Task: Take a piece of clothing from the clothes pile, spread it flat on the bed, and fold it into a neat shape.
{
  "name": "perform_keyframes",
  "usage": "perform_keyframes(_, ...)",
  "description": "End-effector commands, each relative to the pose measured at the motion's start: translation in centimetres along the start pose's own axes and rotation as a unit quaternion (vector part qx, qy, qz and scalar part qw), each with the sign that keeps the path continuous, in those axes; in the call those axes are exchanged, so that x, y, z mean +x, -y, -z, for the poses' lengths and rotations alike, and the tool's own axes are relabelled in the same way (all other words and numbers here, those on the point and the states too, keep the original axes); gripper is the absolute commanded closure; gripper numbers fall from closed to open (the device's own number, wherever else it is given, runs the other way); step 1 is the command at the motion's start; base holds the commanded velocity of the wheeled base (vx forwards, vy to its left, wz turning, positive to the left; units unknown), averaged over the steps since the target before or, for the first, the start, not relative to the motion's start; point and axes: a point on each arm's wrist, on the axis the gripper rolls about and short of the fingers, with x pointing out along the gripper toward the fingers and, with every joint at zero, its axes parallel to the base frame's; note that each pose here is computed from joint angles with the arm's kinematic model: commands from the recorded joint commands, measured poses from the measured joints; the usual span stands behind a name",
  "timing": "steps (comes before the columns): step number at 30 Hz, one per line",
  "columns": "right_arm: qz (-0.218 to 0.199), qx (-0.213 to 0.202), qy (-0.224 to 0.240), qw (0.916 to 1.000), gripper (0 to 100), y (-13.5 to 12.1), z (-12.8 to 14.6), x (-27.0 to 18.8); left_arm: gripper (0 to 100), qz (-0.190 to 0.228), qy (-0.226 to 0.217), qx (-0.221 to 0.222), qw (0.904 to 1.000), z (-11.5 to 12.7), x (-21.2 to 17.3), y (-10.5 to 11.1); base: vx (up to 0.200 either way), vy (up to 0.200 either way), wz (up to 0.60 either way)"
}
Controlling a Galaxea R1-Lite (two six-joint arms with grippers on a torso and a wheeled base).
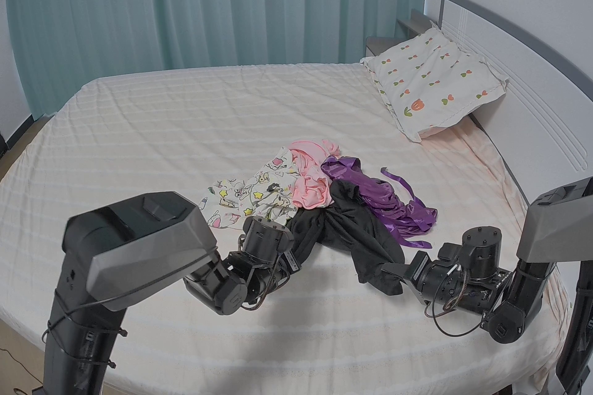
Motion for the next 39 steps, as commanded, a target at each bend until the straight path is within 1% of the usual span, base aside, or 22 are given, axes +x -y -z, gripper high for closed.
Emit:
perform_keyframes(1,-0.047,-0.017,0.022,0.9985,100,-1.4,0.2,-1.6,100,0.051,0.036,-0.025,0.9977,-3.2,-7.8,1.6,0.000,0.000,0.00)
perform_keyframes(5,-0.096,-0.026,0.057,0.9934,100,-3.9,-1.4,-3.2,100,0.088,0.071,-0.031,0.9931,-5.2,-13.2,1.9,0.000,0.000,0.00)
perform_keyframes(8,-0.142,-0.041,0.088,0.9852,100,-6.2,-2.6,-4.4,100,0.123,0.109,-0.045,0.9854,-6.9,-15.5,2.5,0.000,0.000,0.00)
perform_keyframes(11,-0.208,-0.080,0.133,0.9657,100,-9.6,-4.1,-6.6,100,0.149,0.140,-0.048,0.9777,-8.3,-18.0,3.0,0.000,0.000,0.00)
perform_keyframes(12,-0.212,-0.082,0.135,0.9644,100,-9.7,-4.2,-6.7,100,0.150,0.142,-0.049,0.9772,-8.4,-18.2,3.0,0.000,0.000,0.00)
perform_keyframes(13,-0.235,-0.097,0.153,0.9550,100,-11.0,-4.8,-7.2,100,0.159,0.150,-0.051,0.9746,-8.7,-19.0,3.2,0.000,0.000,0.00)
perform_keyframes(14,-0.260,-0.111,0.174,0.9433,100,-12.4,-5.6,-8.1,100,0.170,0.160,-0.053,0.9709,-9.2,-20.1,3.3,0.000,0.000,0.00)
perform_keyframes(16,-0.274,-0.122,0.191,0.9348,100,-13.7,-6.3,-9.3,100,0.184,0.173,-0.058,0.9659,-9.8,-21.4,3.5,0.000,0.000,0.00)
perform_keyframes(17,-0.274,-0.125,0.193,0.9337,100,-14.2,-6.5,-9.9,100,0.190,0.180,-0.061,0.9633,-10.2,-22.1,3.5,0.000,0.000,0.00)
perform_keyframes(19,-0.274,-0.126,0.197,0.9327,100,-14.5,-6.7,-10.9,100,0.194,0.194,-0.066,0.9594,-10.7,-23.2,3.3,0.000,0.000,0.00)
perform_keyframes(21,-0.274,-0.127,0.198,0.9327,100,-14.5,-6.7,-11.0,100,0.194,0.195,-0.067,0.9591,-10.8,-23.3,3.1,0.000,0.000,0.00)
perform_keyframes(22,-0.261,-0.125,0.185,0.9392,100,-13.8,-6.4,-11.1,100,0.187,0.197,-0.069,0.9600,-10.8,-23.7,2.4,0.000,0.000,0.00)
perform_keyframes(23,-0.244,-0.123,0.162,0.9483,100,-12.7,-5.6,-10.8,100,0.178,0.190,-0.067,0.9633,-10.3,-23.5,2.0,0.000,0.000,0.00)
perform_keyframes(25,-0.214,-0.117,0.120,0.9622,100,-10.6,-4.5,-10.0,100,0.159,0.174,-0.062,0.9698,-9.3,-23.0,1.1,0.000,0.000,0.00)
perform_keyframes(26,-0.214,-0.117,0.120,0.9622,100,-10.6,-4.5,-10.0,100,0.159,0.174,-0.062,0.9698,-9.3,-23.0,1.1,0.000,0.000,0.00)
perform_keyframes(27,-0.195,-0.113,0.088,0.9703,100,-9.1,-3.7,-9.1,100,0.146,0.162,-0.060,0.9741,-8.6,-22.6,0.4,0.000,0.000,0.00)
perform_keyframes(28,-0.189,-0.109,0.076,0.9731,100,-8.5,-3.3,-8.8,100,0.138,0.151,-0.058,0.9771,-8.0,-22.3,0.1,0.000,0.000,0.00)
perform_keyframes(33,-0.182,-0.105,0.032,0.9772,100,-7.4,-1.1,-7.0,100,0.117,0.121,-0.056,0.9842,-6.3,-21.9,-1.2,0.000,0.000,0.00)
perform_keyframes(36,-0.179,-0.106,0.017,0.9779,100,-7.1,-0.2,-6.1,100,0.113,0.104,-0.065,0.9860,-5.6,-21.5,-1.4,0.000,0.000,0.00)
perform_keyframes(37,-0.174,-0.103,0.005,0.9793,100,-6.8,0.2,-5.8,100,0.111,0.095,-0.074,0.9865,-5.2,-21.2,-1.4,0.000,0.000,0.00)
perform_keyframes(39,-0.172,-0.104,-0.005,0.9796,100,-6.7,0.7,-5.5,100,0.112,0.085,-0.083,0.9866,-4.7,-21.1,-1.3,0.000,0.000,0.00)
